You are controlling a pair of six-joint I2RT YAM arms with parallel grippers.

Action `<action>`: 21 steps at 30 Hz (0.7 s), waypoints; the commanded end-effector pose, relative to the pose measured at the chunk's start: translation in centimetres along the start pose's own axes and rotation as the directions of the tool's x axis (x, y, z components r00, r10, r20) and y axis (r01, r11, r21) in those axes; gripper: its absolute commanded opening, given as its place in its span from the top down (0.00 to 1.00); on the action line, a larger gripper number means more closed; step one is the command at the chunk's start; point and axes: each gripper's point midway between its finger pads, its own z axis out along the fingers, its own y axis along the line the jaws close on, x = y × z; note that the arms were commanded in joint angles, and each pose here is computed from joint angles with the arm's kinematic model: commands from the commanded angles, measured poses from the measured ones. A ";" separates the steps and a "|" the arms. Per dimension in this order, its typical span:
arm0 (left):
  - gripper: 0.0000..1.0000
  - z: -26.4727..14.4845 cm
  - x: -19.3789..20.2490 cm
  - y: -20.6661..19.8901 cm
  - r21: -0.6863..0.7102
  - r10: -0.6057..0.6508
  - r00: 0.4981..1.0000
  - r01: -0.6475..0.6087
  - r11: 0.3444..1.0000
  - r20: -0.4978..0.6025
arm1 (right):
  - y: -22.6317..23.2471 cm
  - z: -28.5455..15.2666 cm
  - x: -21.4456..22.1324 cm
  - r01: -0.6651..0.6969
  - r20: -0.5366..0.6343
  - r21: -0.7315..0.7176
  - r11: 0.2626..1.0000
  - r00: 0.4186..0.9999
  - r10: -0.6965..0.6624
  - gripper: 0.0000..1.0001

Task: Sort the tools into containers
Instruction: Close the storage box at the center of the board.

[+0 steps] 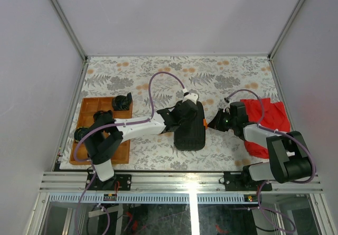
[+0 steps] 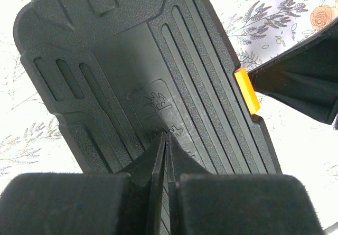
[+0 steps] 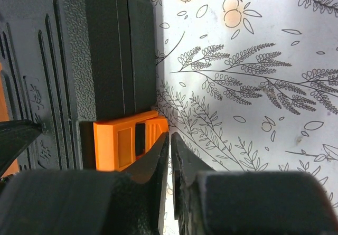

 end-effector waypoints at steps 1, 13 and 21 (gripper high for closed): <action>1.00 1.1 7.6 0.8 -0.005 0.067 0.970 -0.070 0.998 -0.232 | 1.7 0.4 -1.8 0.038 0.037 -0.064 0.997 0.999 -0.036 0.89; 1.00 1.3 7.7 0.5 0.000 0.075 0.969 -0.077 0.997 -0.237 | 2.1 1.5 0.0 0.037 -0.026 -0.097 0.995 0.999 -0.040 0.90; 1.00 1.3 7.7 0.5 -0.003 0.077 0.967 -0.080 0.997 -0.241 | 2.2 1.6 0.2 0.058 -0.026 -0.057 0.997 0.998 -0.059 0.91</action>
